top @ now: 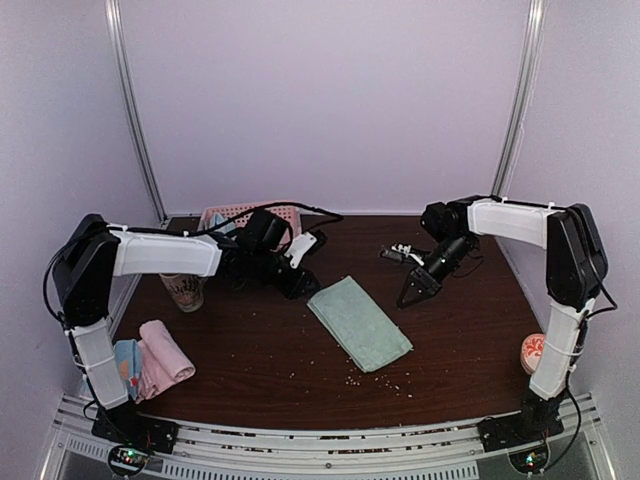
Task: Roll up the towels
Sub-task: Rotate the towel at the center of the board.
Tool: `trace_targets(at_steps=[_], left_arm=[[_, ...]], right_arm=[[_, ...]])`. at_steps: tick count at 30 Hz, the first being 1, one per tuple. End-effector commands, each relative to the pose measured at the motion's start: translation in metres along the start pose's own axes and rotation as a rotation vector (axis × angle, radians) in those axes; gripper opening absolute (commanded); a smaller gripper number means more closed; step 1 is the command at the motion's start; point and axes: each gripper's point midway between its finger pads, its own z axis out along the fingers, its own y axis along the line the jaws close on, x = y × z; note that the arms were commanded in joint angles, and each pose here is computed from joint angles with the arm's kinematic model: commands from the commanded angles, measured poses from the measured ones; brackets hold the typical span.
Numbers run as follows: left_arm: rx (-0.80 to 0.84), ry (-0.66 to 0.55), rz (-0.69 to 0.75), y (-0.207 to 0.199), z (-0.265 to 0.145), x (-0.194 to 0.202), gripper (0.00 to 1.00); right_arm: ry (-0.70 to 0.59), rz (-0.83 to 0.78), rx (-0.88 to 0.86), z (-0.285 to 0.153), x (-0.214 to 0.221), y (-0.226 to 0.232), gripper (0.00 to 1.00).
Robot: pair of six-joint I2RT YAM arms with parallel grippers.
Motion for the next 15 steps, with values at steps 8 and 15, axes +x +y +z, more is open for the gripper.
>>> trace_targets(at_steps=[8, 15], left_arm=[[0.226, -0.217, 0.135, -0.097, -0.016, -0.010, 0.13], [0.365, -0.106, 0.278, -0.177, 0.045, 0.001, 0.00]], right_arm=[[-0.144, 0.070, 0.054, 0.025, -0.112, -0.074, 0.03], [-0.144, 0.099, -0.052, 0.063, -0.125, -0.084, 0.02]])
